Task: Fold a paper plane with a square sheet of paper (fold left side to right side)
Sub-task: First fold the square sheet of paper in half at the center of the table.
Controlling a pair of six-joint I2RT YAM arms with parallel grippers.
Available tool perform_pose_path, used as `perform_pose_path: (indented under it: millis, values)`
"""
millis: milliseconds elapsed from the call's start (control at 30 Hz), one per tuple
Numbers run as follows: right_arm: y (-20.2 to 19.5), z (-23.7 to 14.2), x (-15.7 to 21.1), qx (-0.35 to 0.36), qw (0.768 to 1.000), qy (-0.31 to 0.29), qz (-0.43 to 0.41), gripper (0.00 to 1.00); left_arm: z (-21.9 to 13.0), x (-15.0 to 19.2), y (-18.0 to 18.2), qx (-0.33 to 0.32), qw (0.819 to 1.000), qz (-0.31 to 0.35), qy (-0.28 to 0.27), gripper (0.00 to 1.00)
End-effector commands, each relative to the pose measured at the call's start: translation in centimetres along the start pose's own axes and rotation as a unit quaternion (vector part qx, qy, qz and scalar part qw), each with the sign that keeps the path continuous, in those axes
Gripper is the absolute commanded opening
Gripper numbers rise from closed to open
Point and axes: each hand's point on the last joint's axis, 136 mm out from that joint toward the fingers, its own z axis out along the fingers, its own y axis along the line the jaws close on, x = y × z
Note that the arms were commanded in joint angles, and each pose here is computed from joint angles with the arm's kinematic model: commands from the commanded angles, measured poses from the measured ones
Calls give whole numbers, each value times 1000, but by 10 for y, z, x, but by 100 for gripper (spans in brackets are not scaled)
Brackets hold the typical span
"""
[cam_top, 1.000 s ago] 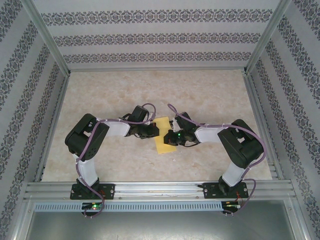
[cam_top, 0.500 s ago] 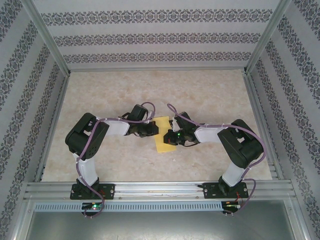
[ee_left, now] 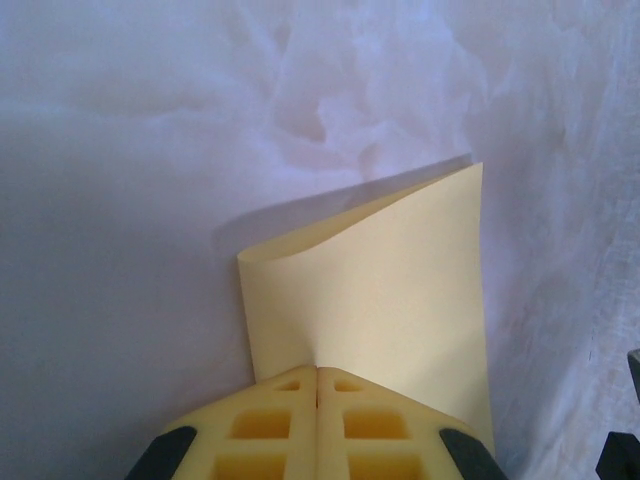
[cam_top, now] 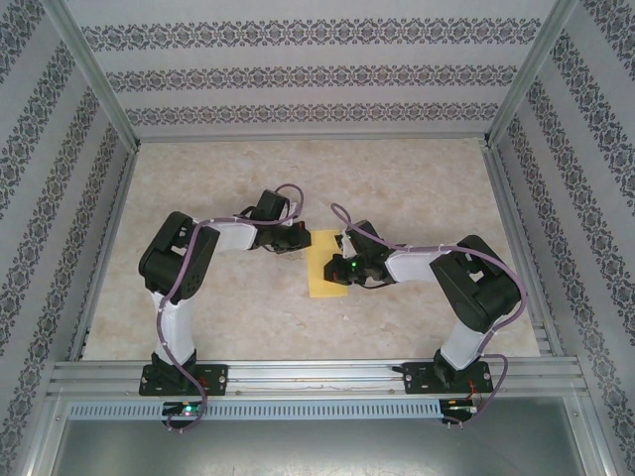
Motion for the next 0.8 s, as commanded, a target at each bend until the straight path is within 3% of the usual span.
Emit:
perform_pose_path:
  millis: [0, 767]
  values:
    - [-66, 5, 52, 114, 989, 71, 55, 0, 0, -29, 39, -60, 997, -3, -42, 0]
    - [-65, 4, 55, 103, 990, 61, 72, 0, 1, -74, 37, -51, 996, -3, -77, 0]
